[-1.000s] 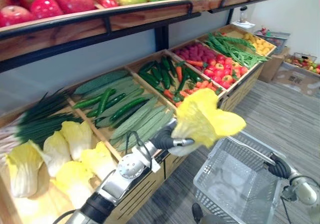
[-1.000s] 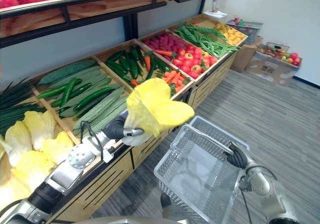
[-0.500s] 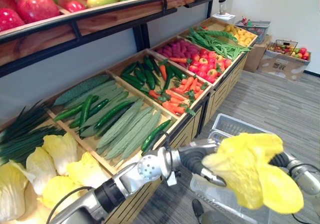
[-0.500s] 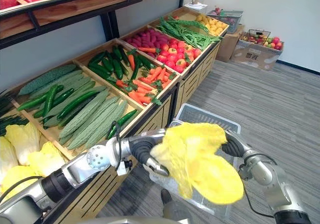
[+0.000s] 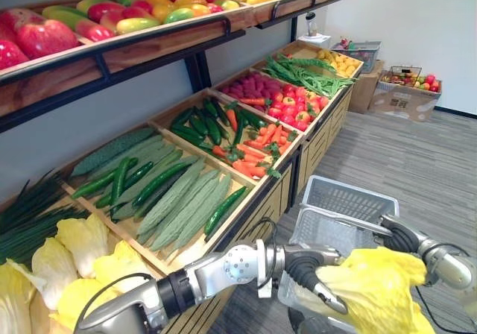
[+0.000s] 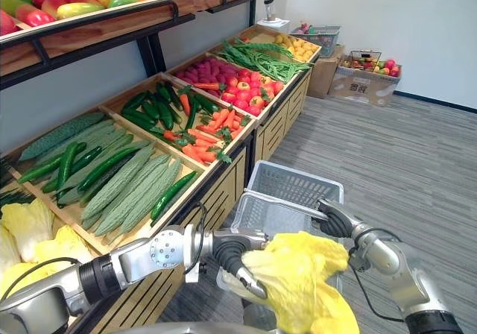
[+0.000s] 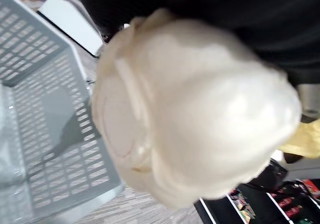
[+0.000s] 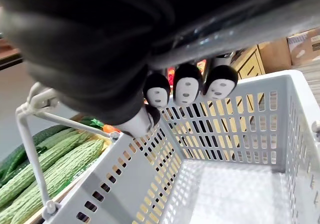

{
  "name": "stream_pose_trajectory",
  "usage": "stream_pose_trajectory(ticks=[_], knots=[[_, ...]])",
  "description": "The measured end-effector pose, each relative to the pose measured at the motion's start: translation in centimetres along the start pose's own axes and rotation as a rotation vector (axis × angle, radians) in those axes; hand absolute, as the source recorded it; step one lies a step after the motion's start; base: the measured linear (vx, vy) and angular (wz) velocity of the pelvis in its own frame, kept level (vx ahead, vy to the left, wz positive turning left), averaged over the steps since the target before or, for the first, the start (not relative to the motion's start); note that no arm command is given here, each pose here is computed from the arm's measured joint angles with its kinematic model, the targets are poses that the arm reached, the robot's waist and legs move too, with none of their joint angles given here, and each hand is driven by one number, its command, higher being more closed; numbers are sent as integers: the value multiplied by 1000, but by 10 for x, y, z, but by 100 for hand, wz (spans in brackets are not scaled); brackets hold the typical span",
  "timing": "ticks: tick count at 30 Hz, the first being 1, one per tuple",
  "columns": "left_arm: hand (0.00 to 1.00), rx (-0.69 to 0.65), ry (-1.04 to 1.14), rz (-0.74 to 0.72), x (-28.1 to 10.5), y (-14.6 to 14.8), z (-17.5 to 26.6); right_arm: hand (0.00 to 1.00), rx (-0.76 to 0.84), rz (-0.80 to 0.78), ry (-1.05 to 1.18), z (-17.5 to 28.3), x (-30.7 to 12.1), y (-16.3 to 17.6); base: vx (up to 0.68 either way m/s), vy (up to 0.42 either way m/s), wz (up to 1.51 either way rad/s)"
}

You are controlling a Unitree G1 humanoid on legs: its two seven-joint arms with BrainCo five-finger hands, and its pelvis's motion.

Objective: Pick vegetable in the basket

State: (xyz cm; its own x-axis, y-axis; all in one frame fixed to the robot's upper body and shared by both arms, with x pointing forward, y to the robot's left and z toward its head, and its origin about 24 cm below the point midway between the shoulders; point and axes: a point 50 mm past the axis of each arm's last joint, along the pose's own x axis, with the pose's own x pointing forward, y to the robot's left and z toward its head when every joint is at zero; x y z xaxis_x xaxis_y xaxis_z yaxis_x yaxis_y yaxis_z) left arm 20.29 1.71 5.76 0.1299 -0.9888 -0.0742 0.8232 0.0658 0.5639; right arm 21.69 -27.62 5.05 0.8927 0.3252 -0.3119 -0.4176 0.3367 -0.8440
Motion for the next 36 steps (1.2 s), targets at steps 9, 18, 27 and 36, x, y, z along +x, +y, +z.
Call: stream_pose_trajectory(ticks=[9,18,27,36], knots=[[100,-79,154,51,14,-8,-34,100,-31,35,-74,11,6,-2,4,10,-7],[100,-79,279,85,13,-16,-59,100,-65,54,-138,23,14,-8,9,25,-11],[100,-96,392,109,18,-22,-77,100,-78,85,-176,30,18,-7,-7,14,-7],[0,-44,504,229,18,-19,-92,100,-78,106,-190,34,22,-8,-5,30,-4]])
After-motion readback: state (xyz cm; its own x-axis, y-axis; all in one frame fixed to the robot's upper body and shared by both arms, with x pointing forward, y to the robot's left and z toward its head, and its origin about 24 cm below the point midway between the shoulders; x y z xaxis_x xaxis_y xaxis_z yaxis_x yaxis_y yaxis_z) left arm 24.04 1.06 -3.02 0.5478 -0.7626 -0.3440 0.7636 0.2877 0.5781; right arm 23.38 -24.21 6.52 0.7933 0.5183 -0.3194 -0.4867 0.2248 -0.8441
